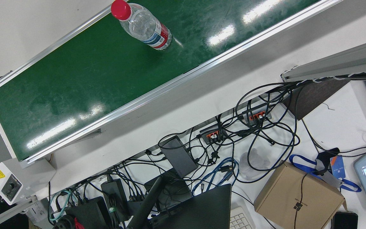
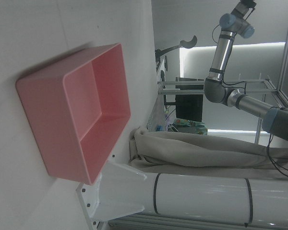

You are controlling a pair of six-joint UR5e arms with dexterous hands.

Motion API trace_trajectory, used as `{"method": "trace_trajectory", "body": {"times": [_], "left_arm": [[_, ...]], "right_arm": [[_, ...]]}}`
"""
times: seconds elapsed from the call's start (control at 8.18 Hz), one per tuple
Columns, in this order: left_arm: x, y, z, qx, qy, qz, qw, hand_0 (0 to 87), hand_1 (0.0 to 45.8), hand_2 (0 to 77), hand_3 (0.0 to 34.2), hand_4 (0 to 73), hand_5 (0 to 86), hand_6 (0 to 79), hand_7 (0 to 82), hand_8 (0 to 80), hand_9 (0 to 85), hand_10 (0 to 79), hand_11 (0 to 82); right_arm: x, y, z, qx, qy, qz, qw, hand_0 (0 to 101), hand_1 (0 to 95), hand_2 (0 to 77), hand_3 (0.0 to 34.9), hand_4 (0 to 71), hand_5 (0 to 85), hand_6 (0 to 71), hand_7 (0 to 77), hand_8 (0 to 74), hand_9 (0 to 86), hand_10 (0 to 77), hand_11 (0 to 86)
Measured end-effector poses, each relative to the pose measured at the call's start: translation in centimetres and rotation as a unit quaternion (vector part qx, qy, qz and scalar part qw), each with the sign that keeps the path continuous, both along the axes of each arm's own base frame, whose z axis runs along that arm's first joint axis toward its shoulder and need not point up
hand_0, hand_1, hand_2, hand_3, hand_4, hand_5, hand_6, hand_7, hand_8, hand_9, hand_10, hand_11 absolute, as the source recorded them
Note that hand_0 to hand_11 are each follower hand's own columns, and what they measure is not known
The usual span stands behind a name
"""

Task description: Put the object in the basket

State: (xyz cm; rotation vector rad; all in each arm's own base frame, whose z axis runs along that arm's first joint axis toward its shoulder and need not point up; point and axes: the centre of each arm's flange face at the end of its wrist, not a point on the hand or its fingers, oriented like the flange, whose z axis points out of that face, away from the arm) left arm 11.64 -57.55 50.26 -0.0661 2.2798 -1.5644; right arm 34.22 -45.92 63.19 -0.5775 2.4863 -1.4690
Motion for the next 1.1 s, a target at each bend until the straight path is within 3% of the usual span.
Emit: {"method": "trace_trajectory", "body": {"times": [1.1], "left_arm": [[-0.44, -0.09, 0.0, 0.0, 0.0, -0.004, 1.0, 49.5, 1.1, 0.5, 2.1, 3.8, 9.8, 0.5, 0.5, 5.4, 4.4, 1.1, 2.7]], "right_arm": [[0.0, 0.0, 0.0, 0.0, 0.0, 0.0, 1.0, 0, 0.0, 1.1, 0.1, 0.5, 0.0, 0.0, 0.5, 0.0, 0.0, 0.0, 0.0]]}}
